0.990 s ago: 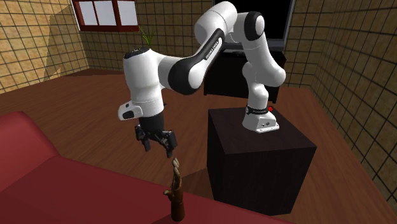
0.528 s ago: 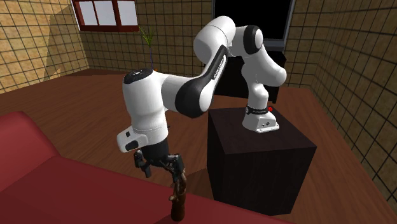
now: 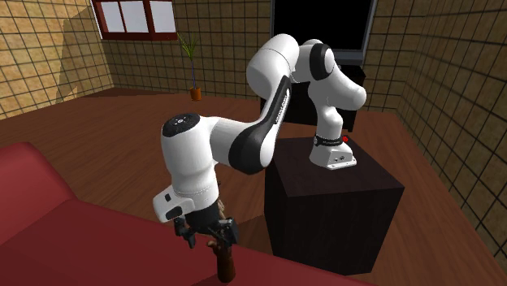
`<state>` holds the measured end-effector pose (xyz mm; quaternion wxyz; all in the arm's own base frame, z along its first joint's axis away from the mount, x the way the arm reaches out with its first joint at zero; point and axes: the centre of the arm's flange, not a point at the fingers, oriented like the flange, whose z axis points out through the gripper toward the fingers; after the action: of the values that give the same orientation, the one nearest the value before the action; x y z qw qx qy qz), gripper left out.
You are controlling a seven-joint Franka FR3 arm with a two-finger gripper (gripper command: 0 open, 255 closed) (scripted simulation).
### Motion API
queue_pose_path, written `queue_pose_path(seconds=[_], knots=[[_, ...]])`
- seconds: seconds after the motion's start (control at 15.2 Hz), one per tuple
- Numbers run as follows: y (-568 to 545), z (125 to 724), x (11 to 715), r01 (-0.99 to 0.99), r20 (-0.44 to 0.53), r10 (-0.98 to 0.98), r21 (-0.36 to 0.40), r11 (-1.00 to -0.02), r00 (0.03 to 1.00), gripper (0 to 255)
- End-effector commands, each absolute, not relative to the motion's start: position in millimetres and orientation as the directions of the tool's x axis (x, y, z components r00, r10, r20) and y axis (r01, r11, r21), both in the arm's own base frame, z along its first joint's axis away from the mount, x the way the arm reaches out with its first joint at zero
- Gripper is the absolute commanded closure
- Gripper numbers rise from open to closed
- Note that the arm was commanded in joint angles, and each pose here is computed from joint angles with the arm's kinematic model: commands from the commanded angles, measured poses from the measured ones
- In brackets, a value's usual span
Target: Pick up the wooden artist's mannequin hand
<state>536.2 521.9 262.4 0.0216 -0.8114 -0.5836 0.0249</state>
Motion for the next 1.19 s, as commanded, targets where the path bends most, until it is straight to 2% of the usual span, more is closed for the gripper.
queue_pose_path(seconds=[0.0, 0.07, 0.13, 0.73, 1.12], knots=[[521, 254, 537, 0.946, -0.015, 0.948, -0.064, -0.318, 0.318, 0], [521, 254, 537, 0.946, -0.015, 0.948, -0.064, -0.318, 0.318, 0], [520, 254, 537, 0.946, -0.015, 0.948, -0.064, -0.318, 0.318, 255], [521, 254, 537, 0.946, -0.015, 0.948, -0.064, -0.318, 0.318, 255], [521, 286, 537, 0.946, -0.015, 0.948, -0.064, -0.318, 0.318, 255]])
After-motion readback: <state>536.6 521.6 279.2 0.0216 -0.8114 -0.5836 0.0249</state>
